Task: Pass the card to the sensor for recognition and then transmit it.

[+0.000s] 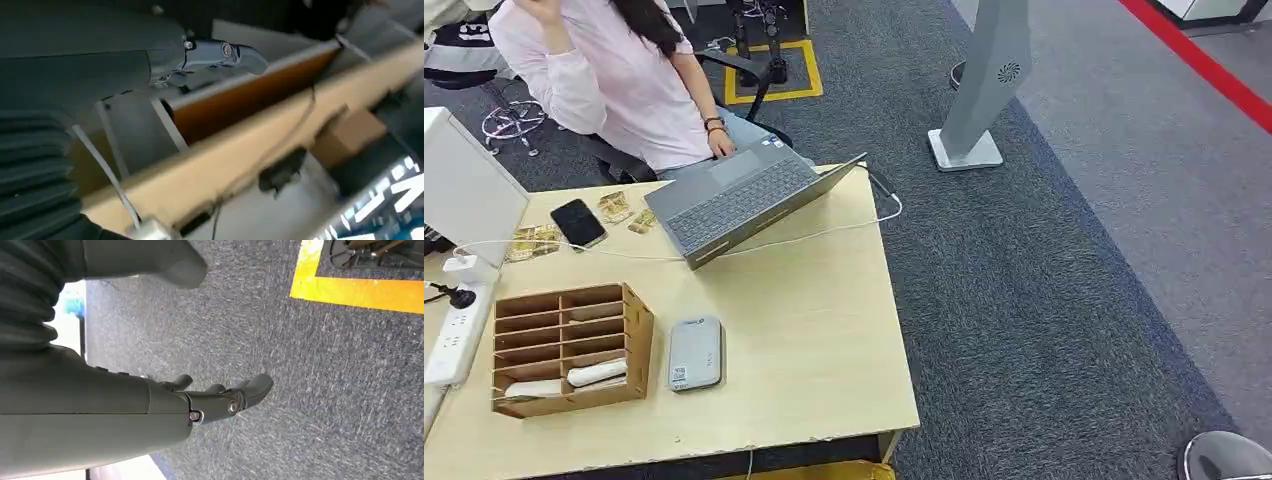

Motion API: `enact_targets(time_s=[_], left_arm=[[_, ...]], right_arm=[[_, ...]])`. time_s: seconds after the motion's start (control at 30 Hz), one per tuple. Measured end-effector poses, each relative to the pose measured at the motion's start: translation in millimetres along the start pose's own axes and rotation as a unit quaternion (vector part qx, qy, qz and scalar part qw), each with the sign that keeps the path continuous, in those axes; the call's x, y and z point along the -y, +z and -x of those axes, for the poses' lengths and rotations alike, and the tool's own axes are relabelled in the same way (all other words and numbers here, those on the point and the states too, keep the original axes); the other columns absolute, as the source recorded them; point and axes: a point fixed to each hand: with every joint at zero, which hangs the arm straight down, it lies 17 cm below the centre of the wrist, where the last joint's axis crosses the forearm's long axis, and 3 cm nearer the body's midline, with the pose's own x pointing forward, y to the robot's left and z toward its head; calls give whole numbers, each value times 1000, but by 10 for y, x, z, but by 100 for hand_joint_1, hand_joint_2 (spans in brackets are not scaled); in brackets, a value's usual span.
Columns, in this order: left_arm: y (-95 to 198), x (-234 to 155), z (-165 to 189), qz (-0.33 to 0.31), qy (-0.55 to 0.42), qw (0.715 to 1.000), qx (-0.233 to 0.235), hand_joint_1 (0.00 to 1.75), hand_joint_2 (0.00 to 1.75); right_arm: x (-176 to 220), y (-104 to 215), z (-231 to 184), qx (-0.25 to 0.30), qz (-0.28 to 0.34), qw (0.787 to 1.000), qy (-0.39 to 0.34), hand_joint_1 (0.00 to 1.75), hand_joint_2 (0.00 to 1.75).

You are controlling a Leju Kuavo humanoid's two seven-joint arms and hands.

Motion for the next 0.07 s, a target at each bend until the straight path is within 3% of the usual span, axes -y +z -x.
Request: enact_targets(time_s=[0.07], left_arm=[[193, -391, 238, -72, -36, 996, -26, 0, 0]], right_arm=[[-6, -1, -3, 4, -3, 1000, 1, 0, 0]])
